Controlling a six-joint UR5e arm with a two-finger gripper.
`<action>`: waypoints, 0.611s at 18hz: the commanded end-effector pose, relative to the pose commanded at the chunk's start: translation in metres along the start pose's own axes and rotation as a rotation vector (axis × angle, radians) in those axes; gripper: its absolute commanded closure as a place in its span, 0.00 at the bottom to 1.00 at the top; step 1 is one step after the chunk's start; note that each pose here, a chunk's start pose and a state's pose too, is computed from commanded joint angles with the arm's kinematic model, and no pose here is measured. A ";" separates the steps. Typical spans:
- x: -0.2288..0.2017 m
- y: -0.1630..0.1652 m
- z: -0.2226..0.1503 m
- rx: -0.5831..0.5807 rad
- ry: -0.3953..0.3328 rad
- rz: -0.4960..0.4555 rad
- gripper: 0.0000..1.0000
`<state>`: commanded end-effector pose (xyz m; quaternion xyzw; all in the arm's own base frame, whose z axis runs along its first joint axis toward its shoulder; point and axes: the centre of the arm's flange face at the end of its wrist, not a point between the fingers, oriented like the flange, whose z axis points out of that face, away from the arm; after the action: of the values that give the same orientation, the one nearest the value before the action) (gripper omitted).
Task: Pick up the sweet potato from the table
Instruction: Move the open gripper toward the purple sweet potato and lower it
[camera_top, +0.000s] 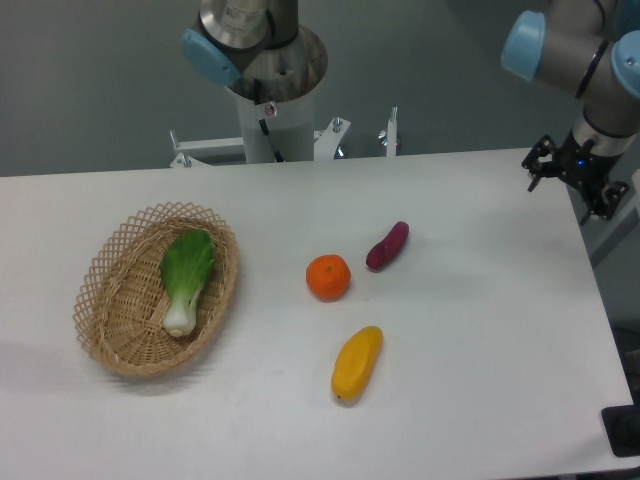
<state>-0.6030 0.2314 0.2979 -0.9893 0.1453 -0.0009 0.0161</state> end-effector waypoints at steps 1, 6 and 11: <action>0.001 -0.001 0.001 0.008 0.002 -0.011 0.00; 0.021 -0.016 0.013 0.050 0.030 -0.013 0.00; 0.052 -0.038 0.034 0.067 0.053 0.014 0.00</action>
<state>-0.5418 0.2540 0.2646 -0.9867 0.1527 -0.0318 0.0454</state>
